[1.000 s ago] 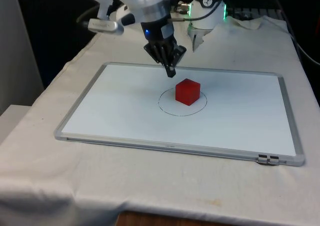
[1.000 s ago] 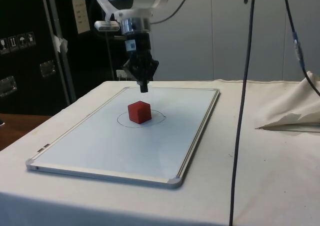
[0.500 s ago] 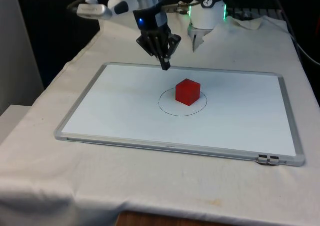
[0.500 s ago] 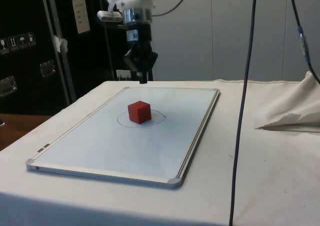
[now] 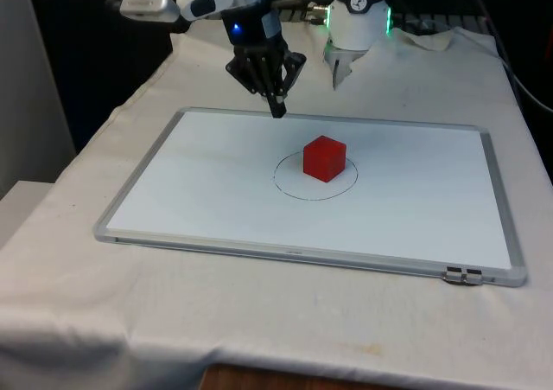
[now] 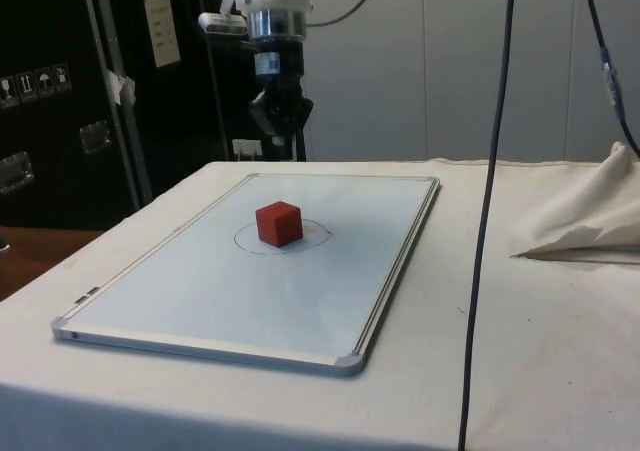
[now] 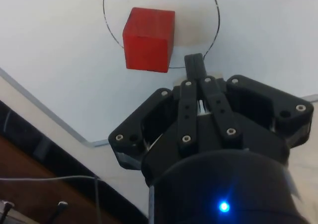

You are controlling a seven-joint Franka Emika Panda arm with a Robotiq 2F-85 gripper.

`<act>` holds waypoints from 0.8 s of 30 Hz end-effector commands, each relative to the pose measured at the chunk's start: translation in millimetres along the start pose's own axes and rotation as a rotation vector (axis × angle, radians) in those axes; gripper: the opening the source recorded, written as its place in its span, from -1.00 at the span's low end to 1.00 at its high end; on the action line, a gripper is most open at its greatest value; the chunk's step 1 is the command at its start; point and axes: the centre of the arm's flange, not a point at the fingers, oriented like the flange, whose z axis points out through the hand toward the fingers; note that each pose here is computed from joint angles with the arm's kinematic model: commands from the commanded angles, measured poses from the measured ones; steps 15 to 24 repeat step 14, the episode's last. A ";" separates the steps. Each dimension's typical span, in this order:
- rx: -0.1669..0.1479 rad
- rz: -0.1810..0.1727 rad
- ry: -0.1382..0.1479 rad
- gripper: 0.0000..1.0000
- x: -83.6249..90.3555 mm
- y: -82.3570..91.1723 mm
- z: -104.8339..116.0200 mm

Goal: Push the cube into the marked area.

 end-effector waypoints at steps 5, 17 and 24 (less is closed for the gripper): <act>-0.028 -0.007 0.029 -0.99 1.8 -8.4 3.3; -0.075 -0.017 0.065 -0.99 2.6 -24.4 7.4; -0.075 -0.017 0.065 -0.99 2.6 -24.4 7.4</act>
